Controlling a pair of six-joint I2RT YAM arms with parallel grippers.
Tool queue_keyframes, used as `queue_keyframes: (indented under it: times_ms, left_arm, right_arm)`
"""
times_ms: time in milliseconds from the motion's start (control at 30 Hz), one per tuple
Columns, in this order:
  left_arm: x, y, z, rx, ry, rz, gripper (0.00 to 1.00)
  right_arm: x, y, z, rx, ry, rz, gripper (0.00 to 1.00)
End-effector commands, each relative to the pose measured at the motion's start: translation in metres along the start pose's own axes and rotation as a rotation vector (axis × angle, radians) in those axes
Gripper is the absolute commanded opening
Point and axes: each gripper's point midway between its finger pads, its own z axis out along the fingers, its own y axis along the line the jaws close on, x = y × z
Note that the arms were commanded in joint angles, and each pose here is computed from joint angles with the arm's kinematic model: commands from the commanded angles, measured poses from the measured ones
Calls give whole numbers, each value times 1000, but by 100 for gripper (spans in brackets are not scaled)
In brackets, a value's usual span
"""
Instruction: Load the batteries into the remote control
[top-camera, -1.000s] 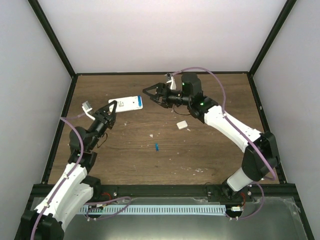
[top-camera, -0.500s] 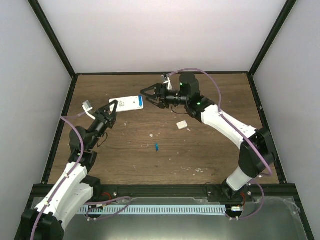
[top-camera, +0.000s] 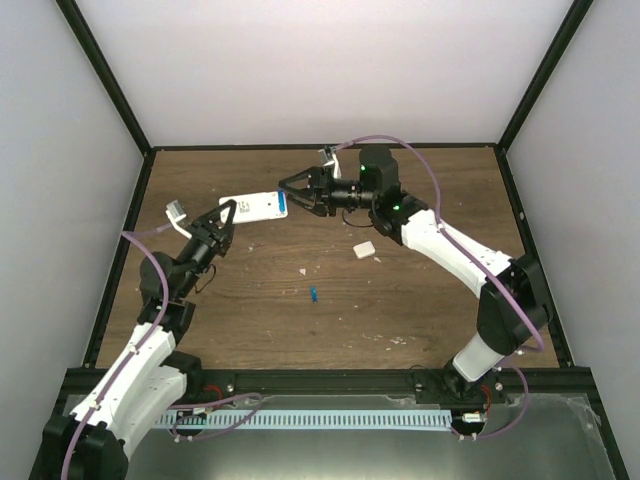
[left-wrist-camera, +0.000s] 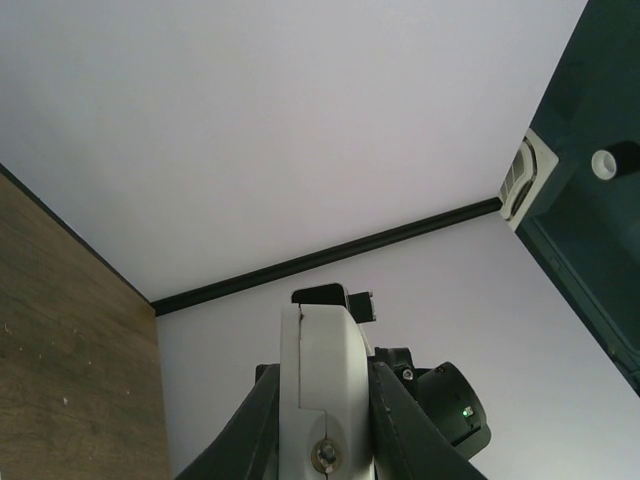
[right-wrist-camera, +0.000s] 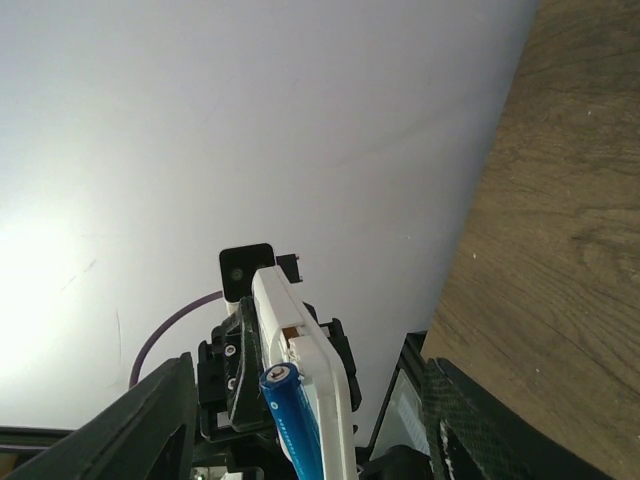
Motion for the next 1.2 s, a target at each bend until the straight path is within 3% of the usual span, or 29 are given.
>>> queue_keyframes:
  times_ms: [0, 1167]
  left_arm:
    - [-4, -21, 0, 76, -14, 19, 0]
    - [-6, -14, 1, 66, -27, 32, 0]
  right_arm:
    - [-3, 22, 4, -63, 22, -34, 53]
    - [-2, 23, 12, -98, 52, -41, 33]
